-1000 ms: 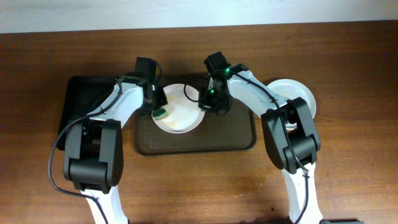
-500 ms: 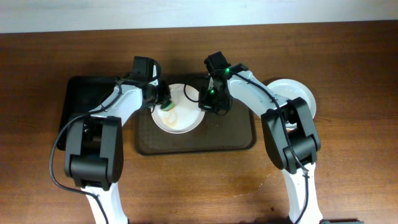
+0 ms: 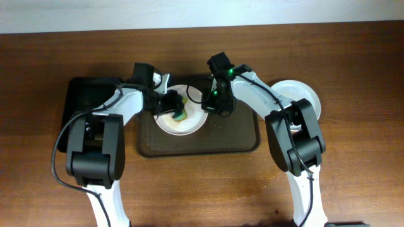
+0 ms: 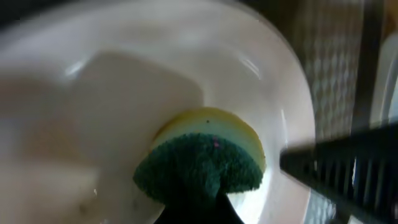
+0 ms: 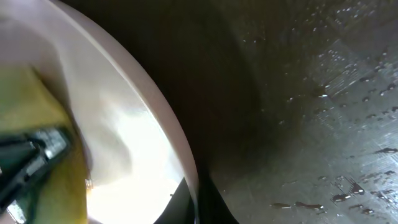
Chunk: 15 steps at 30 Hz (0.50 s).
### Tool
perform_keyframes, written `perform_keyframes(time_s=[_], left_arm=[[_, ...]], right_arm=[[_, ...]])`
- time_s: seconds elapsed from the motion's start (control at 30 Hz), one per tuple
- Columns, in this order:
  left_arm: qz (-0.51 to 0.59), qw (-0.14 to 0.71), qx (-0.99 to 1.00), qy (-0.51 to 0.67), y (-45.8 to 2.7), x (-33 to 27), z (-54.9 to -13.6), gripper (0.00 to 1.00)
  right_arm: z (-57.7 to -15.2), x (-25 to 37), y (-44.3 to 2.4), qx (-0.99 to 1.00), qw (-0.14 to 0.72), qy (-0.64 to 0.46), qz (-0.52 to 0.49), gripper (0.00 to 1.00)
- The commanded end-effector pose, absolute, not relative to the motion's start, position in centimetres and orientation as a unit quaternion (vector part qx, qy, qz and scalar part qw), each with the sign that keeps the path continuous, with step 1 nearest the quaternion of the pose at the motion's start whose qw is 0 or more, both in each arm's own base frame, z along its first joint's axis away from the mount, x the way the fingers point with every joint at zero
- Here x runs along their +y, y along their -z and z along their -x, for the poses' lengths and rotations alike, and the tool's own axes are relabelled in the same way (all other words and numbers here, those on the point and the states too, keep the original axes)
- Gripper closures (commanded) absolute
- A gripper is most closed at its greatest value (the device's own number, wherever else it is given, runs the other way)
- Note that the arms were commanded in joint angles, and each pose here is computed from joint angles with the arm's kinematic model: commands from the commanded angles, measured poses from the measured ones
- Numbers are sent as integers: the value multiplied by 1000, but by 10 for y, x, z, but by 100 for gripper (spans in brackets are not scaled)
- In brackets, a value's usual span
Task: Clean dirty plates on tray and stack at the side
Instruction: 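Scrub the pinkish plate with the sponge in the left gripper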
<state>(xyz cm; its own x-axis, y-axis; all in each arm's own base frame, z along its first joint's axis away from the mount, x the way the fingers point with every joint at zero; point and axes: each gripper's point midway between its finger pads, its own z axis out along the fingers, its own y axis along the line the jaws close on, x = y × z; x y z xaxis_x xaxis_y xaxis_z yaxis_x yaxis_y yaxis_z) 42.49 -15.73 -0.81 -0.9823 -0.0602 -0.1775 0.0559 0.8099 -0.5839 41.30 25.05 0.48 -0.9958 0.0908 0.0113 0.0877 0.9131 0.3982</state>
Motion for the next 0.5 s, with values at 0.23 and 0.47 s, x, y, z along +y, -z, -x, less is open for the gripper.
perform_keyframes(time_s=[0.23, 0.47], left_arm=[[168, -47, 975, -141, 106, -8, -328, 99], [2, -156, 969, 191, 63, -118, -318, 99]], right_arm=[[-407, 226, 21, 986, -8, -151, -66, 96], [-404, 227, 21, 986, -15, -152, -64, 96]])
